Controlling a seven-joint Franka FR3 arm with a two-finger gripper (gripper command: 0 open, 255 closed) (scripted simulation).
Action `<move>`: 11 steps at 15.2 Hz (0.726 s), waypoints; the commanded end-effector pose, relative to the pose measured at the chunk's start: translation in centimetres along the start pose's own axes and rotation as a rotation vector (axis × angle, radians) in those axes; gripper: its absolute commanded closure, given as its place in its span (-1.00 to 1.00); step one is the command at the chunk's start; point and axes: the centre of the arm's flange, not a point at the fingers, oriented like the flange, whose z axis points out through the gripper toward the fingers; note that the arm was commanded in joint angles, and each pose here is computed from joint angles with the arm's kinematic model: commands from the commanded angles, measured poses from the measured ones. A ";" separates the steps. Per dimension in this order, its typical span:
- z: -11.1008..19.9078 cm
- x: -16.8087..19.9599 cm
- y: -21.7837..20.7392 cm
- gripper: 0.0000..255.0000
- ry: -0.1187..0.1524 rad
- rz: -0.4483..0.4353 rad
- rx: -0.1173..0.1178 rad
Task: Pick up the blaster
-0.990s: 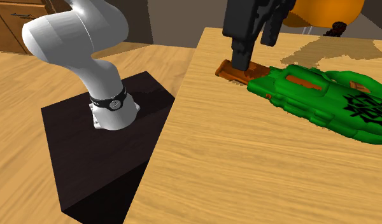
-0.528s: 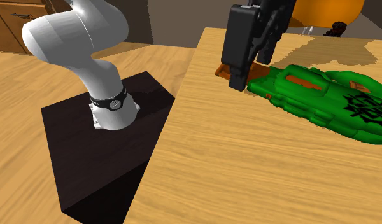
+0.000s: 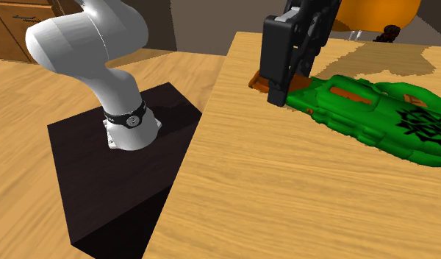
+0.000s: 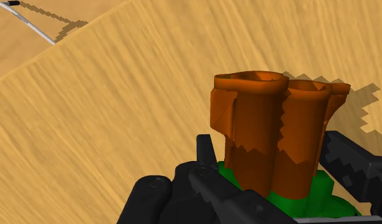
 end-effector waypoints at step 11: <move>-4.6 0.2 0.1 1.00 -0.001 0.000 0.000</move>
